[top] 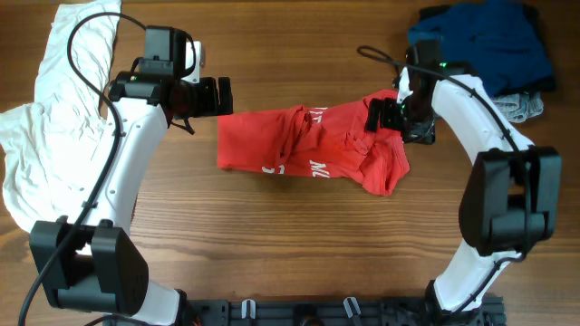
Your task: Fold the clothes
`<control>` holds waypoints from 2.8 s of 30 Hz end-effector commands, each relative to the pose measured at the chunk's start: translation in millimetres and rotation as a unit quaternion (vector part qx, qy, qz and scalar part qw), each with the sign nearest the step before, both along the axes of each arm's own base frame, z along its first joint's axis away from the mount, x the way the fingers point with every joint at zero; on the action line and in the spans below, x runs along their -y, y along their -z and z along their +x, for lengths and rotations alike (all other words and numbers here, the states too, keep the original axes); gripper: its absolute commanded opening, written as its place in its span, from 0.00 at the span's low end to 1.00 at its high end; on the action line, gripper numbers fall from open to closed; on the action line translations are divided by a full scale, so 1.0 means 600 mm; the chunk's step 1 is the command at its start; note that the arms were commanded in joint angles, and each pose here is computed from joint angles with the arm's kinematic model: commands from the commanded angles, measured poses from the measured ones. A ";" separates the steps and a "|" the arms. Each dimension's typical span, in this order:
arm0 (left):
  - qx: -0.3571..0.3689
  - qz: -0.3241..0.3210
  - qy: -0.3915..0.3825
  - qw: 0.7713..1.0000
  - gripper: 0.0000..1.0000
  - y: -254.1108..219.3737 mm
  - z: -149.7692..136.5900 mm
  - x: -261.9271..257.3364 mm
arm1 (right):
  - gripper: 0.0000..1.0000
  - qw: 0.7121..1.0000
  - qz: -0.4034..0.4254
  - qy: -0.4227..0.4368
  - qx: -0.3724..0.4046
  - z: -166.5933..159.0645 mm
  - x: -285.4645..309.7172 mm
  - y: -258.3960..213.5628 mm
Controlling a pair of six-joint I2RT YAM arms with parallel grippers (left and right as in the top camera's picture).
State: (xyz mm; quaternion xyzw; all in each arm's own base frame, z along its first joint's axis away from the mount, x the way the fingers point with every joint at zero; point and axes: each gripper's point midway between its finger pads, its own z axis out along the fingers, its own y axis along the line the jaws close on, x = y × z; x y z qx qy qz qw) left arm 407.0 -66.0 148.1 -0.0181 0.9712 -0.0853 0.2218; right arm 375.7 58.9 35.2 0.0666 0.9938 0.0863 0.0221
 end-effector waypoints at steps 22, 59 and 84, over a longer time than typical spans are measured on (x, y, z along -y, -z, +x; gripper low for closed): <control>-0.011 0.019 -0.009 1.000 1.00 0.000 -0.009 -0.014 | 0.80 0.991 0.098 -0.037 -0.084 -0.075 -0.051 0.134; -0.013 0.052 -0.025 0.998 1.00 0.003 -0.010 -0.036 | 0.04 0.993 0.093 0.044 0.060 -0.004 0.021 -0.119; 0.010 0.093 -0.145 0.985 1.00 -0.008 0.009 -0.193 | 0.04 0.969 0.154 -0.071 0.179 0.016 -0.347 -0.164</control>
